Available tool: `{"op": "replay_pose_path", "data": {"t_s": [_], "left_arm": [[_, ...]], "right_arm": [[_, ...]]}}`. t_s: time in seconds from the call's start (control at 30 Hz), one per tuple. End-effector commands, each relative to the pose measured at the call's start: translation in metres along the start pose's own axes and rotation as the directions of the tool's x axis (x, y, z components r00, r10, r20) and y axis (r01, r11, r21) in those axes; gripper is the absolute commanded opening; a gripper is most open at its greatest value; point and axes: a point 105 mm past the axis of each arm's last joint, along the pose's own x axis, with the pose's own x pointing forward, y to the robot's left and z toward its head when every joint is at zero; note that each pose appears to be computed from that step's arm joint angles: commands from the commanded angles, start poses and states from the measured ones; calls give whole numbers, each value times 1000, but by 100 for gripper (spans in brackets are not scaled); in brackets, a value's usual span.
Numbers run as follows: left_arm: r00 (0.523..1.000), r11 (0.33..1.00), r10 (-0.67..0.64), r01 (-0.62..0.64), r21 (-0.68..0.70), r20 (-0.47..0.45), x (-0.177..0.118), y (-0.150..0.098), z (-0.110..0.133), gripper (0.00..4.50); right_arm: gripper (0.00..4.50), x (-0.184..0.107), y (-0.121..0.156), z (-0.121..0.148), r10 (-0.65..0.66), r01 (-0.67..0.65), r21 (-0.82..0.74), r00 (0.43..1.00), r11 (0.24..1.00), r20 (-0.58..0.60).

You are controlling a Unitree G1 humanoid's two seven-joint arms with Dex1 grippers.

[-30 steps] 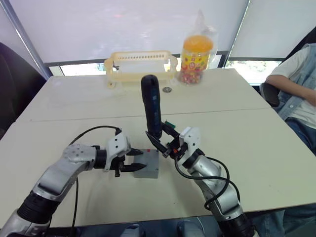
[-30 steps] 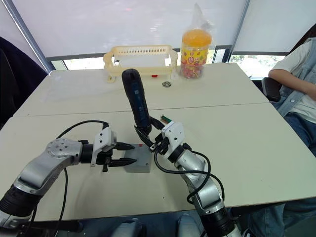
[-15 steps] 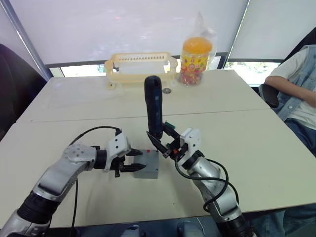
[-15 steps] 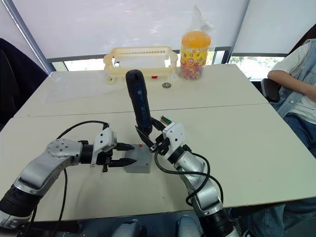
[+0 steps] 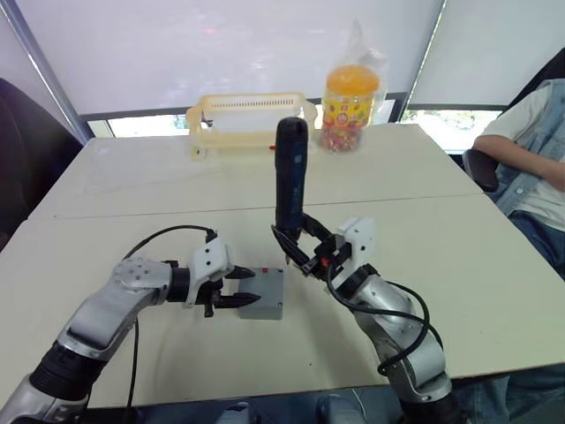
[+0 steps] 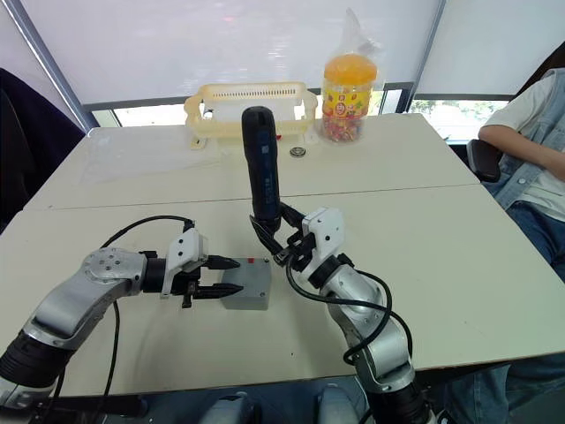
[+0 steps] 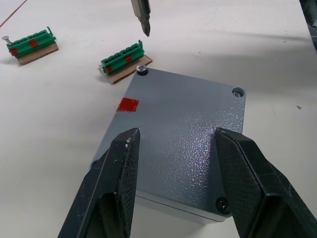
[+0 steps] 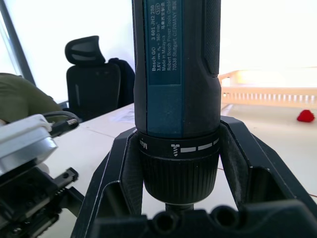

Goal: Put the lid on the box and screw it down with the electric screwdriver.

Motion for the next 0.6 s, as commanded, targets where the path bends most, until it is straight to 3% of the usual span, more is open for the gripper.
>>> {"op": "replay_pose_path", "data": {"t_s": [0.03, 0.6], "left_arm": [[997, 999, -2, 0, -35, -75, 2, -2, -19, 241], [997, 999, 3, -6, -39, -81, 1, -3, -20, 241]], "right_arm": [[178, 7, 7, 21, 12, -13, 8, 995, 1000, 102], [178, 12, 9, 6, 15, -16, 19, 997, 1000, 81]]}}
